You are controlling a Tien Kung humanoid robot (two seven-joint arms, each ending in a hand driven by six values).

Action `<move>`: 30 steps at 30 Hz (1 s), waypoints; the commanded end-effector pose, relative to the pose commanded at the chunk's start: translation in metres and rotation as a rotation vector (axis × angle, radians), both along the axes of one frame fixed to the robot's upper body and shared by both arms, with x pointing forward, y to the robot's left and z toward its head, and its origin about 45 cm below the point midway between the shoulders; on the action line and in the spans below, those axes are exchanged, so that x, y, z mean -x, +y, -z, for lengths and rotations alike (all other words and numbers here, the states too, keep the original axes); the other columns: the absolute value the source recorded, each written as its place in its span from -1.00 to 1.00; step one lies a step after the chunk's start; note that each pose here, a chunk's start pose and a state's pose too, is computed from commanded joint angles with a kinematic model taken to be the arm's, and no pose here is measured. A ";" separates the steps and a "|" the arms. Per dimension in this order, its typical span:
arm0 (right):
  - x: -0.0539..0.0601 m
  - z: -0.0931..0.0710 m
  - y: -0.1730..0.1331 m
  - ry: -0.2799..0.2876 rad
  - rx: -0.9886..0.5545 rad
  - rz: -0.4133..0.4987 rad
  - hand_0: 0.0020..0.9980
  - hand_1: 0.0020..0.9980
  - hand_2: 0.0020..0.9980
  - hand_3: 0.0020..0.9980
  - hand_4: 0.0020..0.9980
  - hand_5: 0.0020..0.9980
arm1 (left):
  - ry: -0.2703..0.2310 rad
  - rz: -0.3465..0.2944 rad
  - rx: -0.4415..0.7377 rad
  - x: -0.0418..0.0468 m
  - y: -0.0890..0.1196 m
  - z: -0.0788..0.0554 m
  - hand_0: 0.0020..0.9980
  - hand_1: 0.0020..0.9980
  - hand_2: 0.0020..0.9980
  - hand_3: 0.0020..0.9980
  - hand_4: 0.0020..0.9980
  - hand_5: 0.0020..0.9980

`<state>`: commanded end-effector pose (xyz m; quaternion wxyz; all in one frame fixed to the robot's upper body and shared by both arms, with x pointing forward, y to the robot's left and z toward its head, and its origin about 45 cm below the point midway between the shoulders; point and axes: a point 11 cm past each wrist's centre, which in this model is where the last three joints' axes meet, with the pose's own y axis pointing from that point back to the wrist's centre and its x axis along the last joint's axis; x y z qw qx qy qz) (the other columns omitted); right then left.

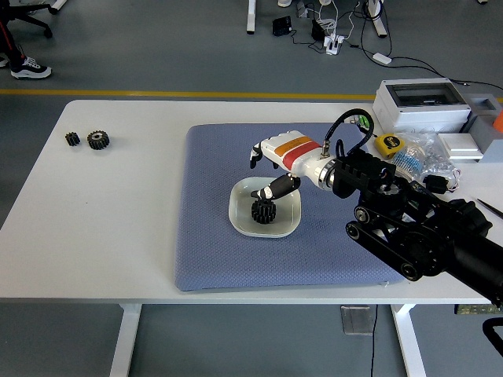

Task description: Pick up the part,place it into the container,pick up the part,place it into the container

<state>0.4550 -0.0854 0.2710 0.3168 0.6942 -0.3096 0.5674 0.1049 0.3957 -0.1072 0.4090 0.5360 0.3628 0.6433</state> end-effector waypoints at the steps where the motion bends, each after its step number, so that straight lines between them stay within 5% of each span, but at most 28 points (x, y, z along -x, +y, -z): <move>1: 0.000 -0.008 -0.001 -0.014 -0.021 0.001 -0.61 -0.13 0.36 0.31 0.92 -0.12 | 0.000 0.000 0.000 -0.0003 0.000 0.000 0.33 0.33 0.31 0.13 0.22 0.11; 8: 0.002 -0.070 -0.035 -0.115 -0.223 0.036 -0.52 -0.08 0.41 0.39 0.96 -0.08 | -0.012 0.002 -0.001 -0.0046 0.000 -0.001 0.33 0.34 0.31 0.12 0.20 0.09; 9: 0.003 -0.076 -0.042 -0.119 -0.264 0.047 0.25 0.39 0.65 0.67 1.00 0.06 | -0.015 -0.001 0.000 -0.0053 0.000 -0.001 0.32 0.34 0.30 0.12 0.17 0.05; 14: 0.004 -0.094 -0.082 -0.145 -0.565 0.153 0.25 0.39 0.65 0.67 1.00 0.06 | -0.019 0.003 0.000 -0.0074 0.000 -0.002 0.32 0.34 0.30 0.12 0.17 0.05; 15: 0.006 -0.097 -0.089 -0.161 -0.641 0.161 0.47 0.54 0.77 0.83 1.00 0.41 | -0.018 0.004 -0.001 -0.0071 0.000 -0.002 0.33 0.34 0.30 0.12 0.17 0.05; 17: 0.010 -0.102 -0.100 -0.178 -0.752 0.169 0.47 0.54 0.77 0.83 1.00 0.41 | -0.016 0.006 -0.001 -0.0066 0.000 -0.002 0.33 0.34 0.30 0.12 0.17 0.05; 20: 0.014 -0.102 -0.113 -0.123 -0.875 0.153 0.47 0.54 0.77 0.83 1.00 0.41 | -0.013 0.004 -0.001 -0.0049 0.000 -0.001 0.33 0.34 0.30 0.12 0.17 0.05; 21: 0.015 -0.100 -0.118 -0.088 -0.917 0.150 0.62 0.63 0.74 0.79 1.00 0.57 | -0.011 0.003 -0.001 -0.0041 0.000 -0.001 0.32 0.33 0.29 0.12 0.17 0.05; 24: 0.016 -0.089 -0.133 0.021 -1.031 0.170 0.62 0.63 0.74 0.79 1.00 0.57 | -0.005 0.007 -0.002 -0.0023 0.000 -0.001 0.32 0.33 0.29 0.12 0.17 0.05; 30: 0.027 -0.040 -0.156 0.272 -1.206 0.296 0.62 0.63 0.73 0.78 1.00 0.63 | 0.005 0.019 -0.004 -0.0006 0.000 0.000 0.32 0.33 0.29 0.12 0.17 0.05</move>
